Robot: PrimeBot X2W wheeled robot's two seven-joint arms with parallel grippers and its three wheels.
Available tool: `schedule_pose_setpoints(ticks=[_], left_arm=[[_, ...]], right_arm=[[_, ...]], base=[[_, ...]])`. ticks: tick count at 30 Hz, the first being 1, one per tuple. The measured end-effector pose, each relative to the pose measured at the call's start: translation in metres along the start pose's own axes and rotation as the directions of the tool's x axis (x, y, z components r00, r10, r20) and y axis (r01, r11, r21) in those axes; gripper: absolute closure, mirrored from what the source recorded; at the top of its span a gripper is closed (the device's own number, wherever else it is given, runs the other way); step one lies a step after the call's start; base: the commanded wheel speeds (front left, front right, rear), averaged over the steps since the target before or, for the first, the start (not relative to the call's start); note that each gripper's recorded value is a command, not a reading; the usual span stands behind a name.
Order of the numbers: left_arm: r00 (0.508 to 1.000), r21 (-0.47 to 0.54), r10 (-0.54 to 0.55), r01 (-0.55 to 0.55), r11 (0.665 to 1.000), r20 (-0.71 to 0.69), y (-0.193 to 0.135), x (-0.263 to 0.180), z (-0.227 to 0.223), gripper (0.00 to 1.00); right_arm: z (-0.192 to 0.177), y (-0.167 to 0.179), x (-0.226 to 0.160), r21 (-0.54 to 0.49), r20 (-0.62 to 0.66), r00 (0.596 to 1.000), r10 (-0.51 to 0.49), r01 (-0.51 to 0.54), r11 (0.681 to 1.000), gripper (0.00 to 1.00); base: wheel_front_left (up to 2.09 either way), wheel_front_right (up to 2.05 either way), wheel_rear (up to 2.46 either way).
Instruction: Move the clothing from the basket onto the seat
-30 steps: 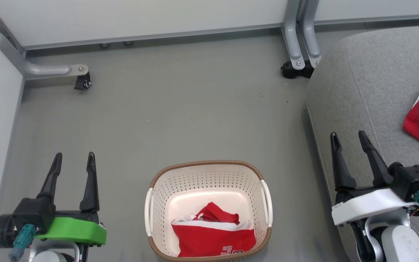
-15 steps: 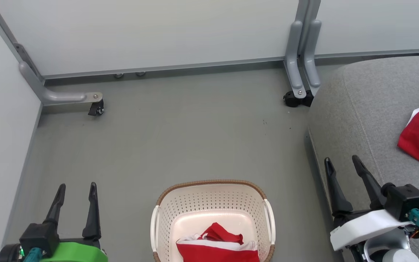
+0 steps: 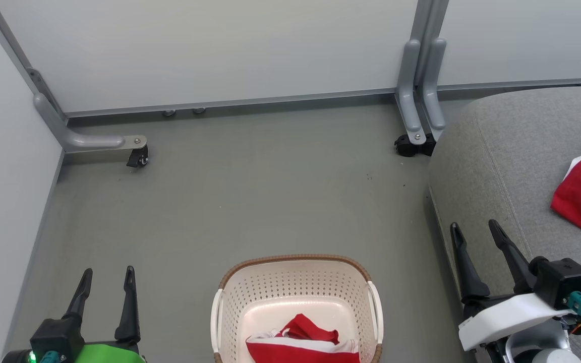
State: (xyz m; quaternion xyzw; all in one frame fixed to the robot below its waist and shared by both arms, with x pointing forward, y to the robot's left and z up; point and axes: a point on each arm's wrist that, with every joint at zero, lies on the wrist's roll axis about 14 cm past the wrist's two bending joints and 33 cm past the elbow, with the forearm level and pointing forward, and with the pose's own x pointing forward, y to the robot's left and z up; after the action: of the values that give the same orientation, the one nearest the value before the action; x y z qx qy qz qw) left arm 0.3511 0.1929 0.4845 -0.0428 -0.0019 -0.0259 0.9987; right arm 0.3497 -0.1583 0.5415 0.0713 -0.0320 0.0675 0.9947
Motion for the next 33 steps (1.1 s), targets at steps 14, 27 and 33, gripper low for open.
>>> schedule_pose_setpoints(ticks=[14, 27, 33], left_arm=[[1.0, 0.005, -0.001, 0.001, 1.0, -0.004, 0.001, 0.001, -0.002, 0.0], [0.982, 0.036, -0.187, 0.188, 0.982, -0.021, -0.05, 0.042, -0.006, 0.0], [0.94, 0.042, -0.32, 0.326, 0.944, -0.118, -0.093, 0.071, -0.038, 0.0]], right_arm=[[-0.003, 0.003, 0.002, 0.003, -0.008, 1.0, 0.01, -0.01, 1.0, 0.0], [-0.002, 0.008, 0.026, 0.006, 0.001, 0.999, 0.035, -0.035, 0.999, 0.0], [-0.004, 0.008, 0.049, 0.006, 0.011, 0.999, 0.044, -0.044, 0.999, 0.0]], base=[[0.0, 0.0, 0.0], [0.0, 0.0, 0.0], [0.0, 0.0, 0.0]])
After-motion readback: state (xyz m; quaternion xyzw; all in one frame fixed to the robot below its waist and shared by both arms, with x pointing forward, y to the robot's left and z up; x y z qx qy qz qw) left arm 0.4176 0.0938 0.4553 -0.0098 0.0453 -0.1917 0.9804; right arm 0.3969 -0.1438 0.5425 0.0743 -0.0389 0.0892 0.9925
